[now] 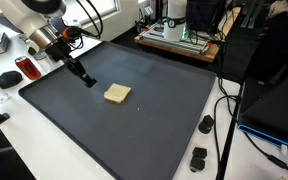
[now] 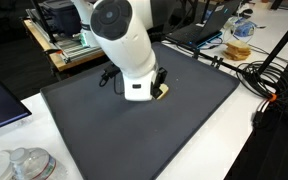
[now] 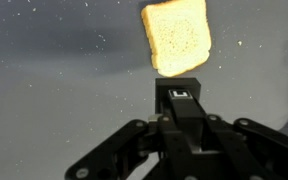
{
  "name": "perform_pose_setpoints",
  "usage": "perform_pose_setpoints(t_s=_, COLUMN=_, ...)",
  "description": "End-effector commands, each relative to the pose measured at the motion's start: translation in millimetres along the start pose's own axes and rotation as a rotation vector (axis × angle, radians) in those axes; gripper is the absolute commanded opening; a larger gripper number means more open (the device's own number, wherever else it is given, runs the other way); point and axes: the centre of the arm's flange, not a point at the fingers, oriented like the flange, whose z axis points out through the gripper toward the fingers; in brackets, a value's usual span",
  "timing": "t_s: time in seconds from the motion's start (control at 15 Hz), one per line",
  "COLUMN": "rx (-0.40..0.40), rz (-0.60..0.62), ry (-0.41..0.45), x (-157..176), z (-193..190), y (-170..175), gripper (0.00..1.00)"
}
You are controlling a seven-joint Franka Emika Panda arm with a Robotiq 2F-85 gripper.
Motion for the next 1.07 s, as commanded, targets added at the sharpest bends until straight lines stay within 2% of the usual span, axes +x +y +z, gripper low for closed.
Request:
perform_pose_setpoints(t_s=0.0, rx=0.033, rz=-0.001, ry=0.07, x=-57, z=-17, y=-10, gripper=0.05)
perform_pose_setpoints(t_s=0.4, rx=-0.03, rz=0.022, ry=0.11, x=-109, z=-31, y=-40, gripper=0.05)
perform_pose_setpoints(t_s=0.67, rx=-0.052, rz=0.035, ry=0.204, x=-139, z=-20, y=-41, gripper=0.05)
perform_pose_setpoints(t_s=1.0, rx=-0.032, rz=0.124, ry=0.337, x=-175, z=-2, y=-38, gripper=0.05)
